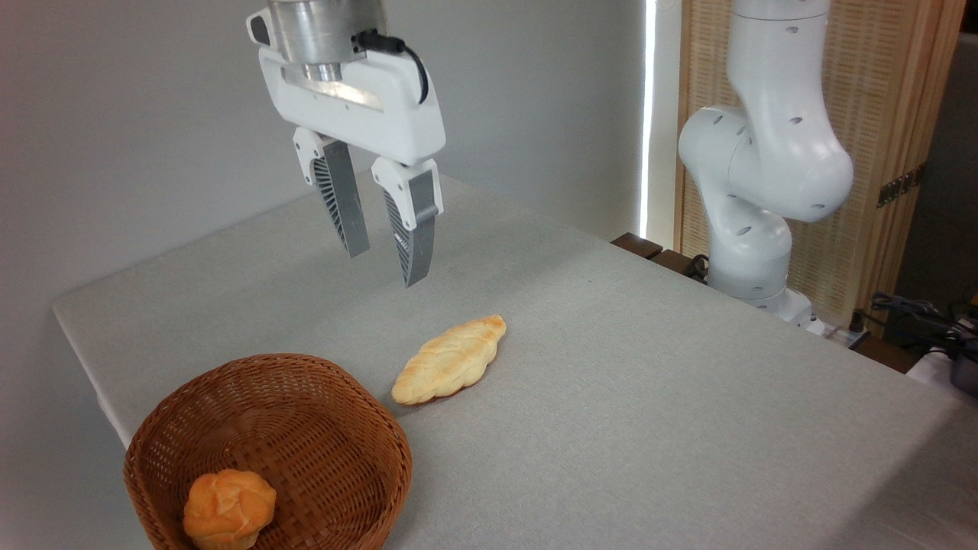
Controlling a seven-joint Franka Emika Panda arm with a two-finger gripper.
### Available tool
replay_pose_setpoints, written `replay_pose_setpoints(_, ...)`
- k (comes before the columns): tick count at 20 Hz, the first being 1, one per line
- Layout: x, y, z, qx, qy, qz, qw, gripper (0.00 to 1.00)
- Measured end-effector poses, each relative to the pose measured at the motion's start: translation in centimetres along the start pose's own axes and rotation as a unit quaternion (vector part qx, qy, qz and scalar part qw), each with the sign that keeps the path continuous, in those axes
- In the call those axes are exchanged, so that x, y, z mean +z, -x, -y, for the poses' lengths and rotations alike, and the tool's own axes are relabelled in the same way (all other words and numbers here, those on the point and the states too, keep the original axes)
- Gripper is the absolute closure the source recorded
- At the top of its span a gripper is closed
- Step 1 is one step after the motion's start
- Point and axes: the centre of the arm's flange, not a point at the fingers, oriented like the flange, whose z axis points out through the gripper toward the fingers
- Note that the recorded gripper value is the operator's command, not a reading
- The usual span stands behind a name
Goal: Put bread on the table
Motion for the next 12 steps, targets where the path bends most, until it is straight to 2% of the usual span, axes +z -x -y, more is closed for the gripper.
replay_pose_setpoints(2,-0.5,0.5,0.1,-0.001,-0.002,-0.004,1.0,0.0)
replay_pose_setpoints(7,3.0,0.1,2.3,0.001,0.013,0.024,0.9996,0.0)
replay_pose_setpoints(12,2.0,0.6,2.6,0.007,0.01,0.015,0.9998,0.0)
